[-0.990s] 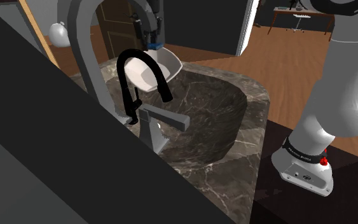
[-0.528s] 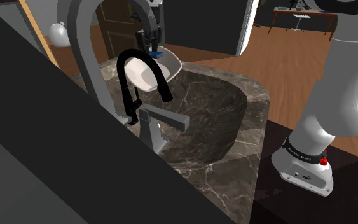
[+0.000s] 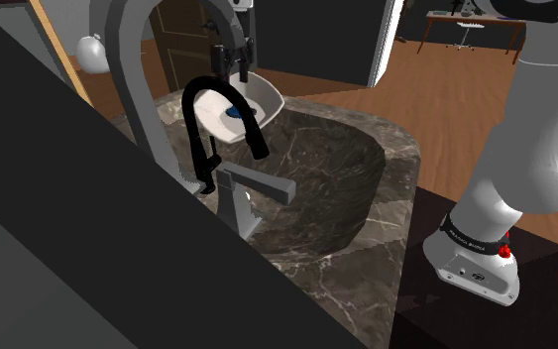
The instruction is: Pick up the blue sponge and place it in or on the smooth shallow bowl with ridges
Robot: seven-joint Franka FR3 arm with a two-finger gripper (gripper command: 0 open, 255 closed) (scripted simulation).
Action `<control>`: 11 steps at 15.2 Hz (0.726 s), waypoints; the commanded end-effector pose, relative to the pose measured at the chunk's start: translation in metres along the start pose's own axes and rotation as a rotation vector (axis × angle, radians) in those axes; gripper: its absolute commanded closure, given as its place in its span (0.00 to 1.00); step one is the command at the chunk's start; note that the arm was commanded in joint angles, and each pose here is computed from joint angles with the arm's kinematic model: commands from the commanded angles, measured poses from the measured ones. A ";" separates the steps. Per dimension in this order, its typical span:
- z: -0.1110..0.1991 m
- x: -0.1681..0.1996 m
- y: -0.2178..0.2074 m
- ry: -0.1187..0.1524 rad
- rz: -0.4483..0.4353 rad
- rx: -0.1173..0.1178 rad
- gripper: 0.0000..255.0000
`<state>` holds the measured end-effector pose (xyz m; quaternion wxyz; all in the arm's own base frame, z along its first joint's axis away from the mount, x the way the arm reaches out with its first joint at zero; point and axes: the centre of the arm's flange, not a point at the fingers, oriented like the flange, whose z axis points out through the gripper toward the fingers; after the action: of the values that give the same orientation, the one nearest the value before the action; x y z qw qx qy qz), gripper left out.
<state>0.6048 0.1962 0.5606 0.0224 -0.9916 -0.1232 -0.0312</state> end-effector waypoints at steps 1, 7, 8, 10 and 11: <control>0.000 0.000 0.000 0.000 0.000 0.000 0.00; -0.040 0.000 0.000 0.000 0.000 0.000 0.00; -0.050 0.000 0.000 0.000 0.000 0.000 0.00; -0.050 0.000 0.000 0.000 0.000 0.000 0.00; -0.050 0.000 0.000 0.000 0.000 0.000 0.00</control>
<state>0.6019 0.1939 0.6096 0.0225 -0.9916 -0.1232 -0.0316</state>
